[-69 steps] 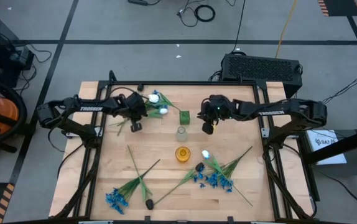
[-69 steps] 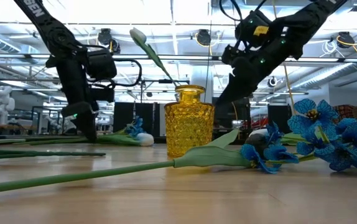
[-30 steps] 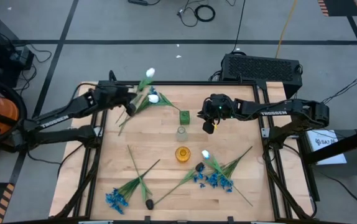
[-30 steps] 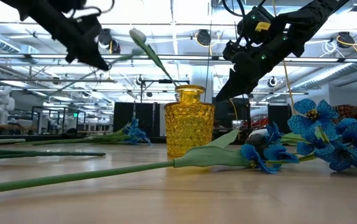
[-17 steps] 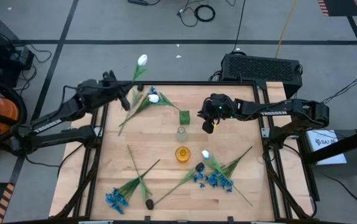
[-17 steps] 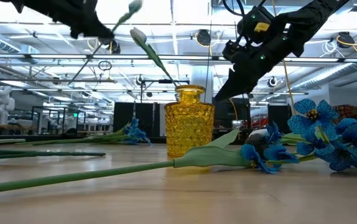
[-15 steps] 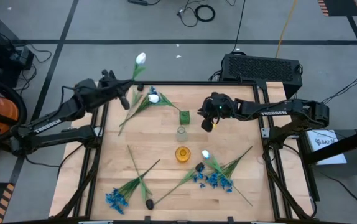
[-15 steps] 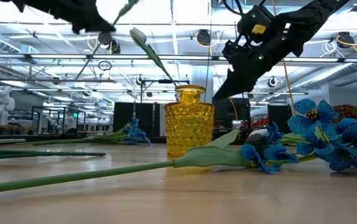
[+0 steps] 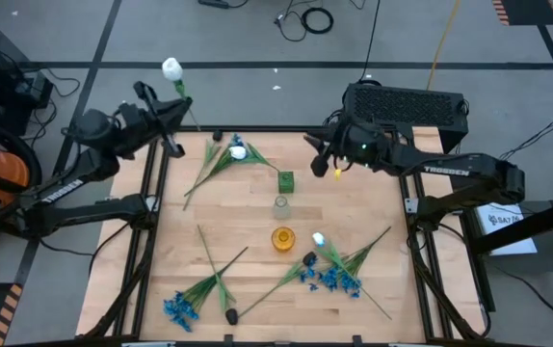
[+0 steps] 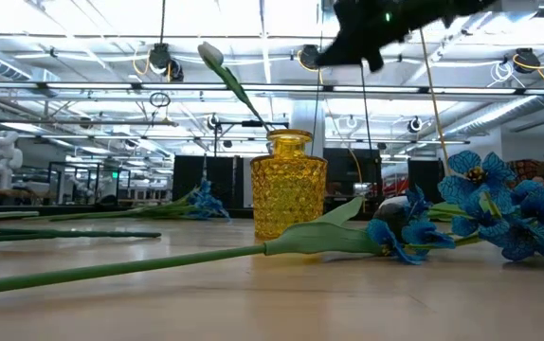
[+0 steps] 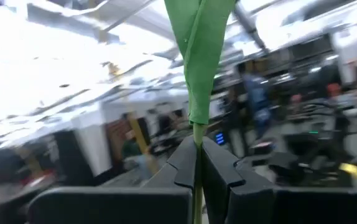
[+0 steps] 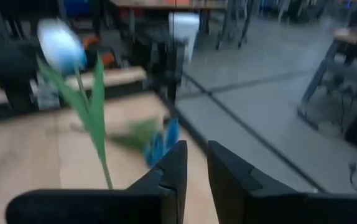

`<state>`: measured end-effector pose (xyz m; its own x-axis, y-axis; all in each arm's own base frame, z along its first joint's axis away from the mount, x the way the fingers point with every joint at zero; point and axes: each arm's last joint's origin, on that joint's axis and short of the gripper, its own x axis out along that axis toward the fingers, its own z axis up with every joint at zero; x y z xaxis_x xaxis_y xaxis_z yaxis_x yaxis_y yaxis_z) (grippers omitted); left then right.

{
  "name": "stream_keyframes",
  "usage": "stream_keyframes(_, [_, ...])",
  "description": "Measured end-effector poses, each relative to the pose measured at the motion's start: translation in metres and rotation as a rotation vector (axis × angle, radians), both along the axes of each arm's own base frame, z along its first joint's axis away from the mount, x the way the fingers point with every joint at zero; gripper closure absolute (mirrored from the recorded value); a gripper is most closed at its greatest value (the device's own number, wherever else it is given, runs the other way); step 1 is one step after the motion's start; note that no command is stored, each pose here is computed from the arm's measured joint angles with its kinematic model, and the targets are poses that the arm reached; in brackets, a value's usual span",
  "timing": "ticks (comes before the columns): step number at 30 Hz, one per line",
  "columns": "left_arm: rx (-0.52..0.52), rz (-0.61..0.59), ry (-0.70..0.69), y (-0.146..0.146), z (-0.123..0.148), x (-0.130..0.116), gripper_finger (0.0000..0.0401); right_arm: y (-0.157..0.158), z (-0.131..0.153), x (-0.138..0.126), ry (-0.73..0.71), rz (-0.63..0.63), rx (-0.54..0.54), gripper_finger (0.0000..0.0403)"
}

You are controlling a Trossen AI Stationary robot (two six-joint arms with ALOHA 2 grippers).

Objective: Sort flowers into vase by color
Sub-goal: Put the top white flower into the green vase

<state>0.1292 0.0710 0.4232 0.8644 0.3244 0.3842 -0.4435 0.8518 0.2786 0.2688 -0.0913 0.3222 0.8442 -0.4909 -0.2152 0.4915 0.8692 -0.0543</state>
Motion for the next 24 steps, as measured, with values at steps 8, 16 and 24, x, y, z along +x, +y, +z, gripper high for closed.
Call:
stream_keyframes(8, [-0.016, -0.191, 0.024, 0.007, 0.025, 0.037, 0.0389, 0.002, 0.068, 0.014, -0.062, 0.041, -0.094, 0.0347])
stream_keyframes(16, [-0.018, -0.351, -0.007, 0.015, 0.018, 0.091, 0.0389, 0.016, 0.111, 0.019, -0.198, 0.276, -0.148, 0.0341])
stream_keyframes(24, [-0.032, -0.421, -0.005, 0.013, -0.001, 0.13, 0.0389, 0.03, 0.126, 0.019, -0.269, 0.346, -0.166, 0.0272])
